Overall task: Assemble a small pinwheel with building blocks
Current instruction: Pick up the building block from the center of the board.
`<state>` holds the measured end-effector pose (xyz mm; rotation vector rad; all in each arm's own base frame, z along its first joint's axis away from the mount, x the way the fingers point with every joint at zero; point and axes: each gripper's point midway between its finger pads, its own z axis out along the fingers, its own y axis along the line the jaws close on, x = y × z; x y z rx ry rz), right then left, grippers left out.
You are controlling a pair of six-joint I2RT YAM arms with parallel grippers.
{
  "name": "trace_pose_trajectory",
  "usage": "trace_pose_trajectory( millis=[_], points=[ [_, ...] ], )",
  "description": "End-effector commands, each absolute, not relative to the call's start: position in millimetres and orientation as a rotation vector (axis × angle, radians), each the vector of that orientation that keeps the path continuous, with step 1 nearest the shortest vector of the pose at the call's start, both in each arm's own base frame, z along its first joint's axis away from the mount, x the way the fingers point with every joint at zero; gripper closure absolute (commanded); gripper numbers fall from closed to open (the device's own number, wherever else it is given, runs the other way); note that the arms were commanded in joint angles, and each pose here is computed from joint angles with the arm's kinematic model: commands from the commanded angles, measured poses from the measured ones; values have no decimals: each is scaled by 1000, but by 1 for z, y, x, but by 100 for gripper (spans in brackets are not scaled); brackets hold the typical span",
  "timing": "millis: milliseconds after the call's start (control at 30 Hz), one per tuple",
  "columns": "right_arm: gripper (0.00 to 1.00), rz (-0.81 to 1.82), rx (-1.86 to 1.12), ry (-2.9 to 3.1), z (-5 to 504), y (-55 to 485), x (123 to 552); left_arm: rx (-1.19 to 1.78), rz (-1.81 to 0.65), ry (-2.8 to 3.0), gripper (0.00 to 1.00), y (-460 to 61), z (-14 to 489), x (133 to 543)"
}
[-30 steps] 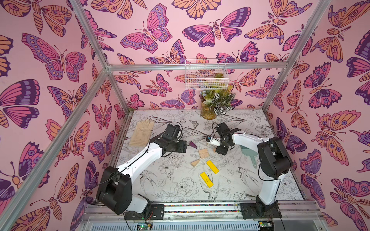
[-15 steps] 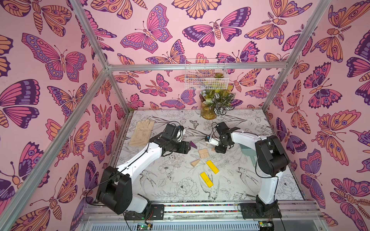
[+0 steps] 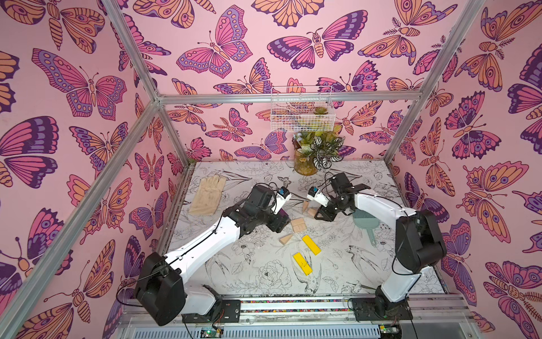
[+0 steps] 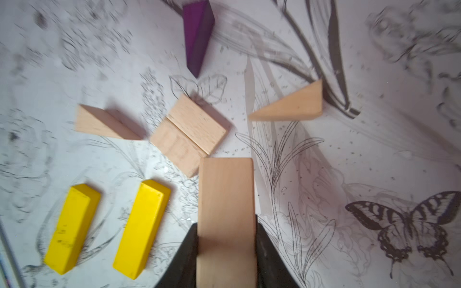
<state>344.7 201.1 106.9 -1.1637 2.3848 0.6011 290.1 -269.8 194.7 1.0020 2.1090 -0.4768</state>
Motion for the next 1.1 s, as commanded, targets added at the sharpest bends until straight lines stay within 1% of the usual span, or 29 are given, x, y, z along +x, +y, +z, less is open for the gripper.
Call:
trace_pose_trajectory(
  millis=[0, 133, 233, 333, 600, 800, 967, 1067],
  points=[
    [70, 974, -1047, 2371, 141, 221, 312, 1174, -272, 1862, 26, -279, 205, 302],
    [70, 1130, -1007, 2351, 161, 229, 296, 1420, -67, 1675, 26, -307, 197, 302],
    [70, 1215, -980, 2361, 170, 233, 287, 1541, 87, 1543, 26, -325, 196, 307],
    [69, 1314, -970, 2345, 180, 237, 278, 1607, 140, 1409, 26, -343, 200, 311],
    [68, 1403, -982, 2368, 185, 238, 265, 1743, 230, 1225, 32, -366, 204, 318],
    [68, 1412, -977, 2383, 183, 238, 267, 1855, 229, 1122, 52, -376, 191, 296],
    [68, 1432, -977, 2402, 181, 239, 267, 1909, 204, 1107, 58, -375, 180, 284],
    [68, 1436, -973, 2409, 180, 240, 268, 1924, 185, 1089, 68, -378, 180, 278]
  ],
)
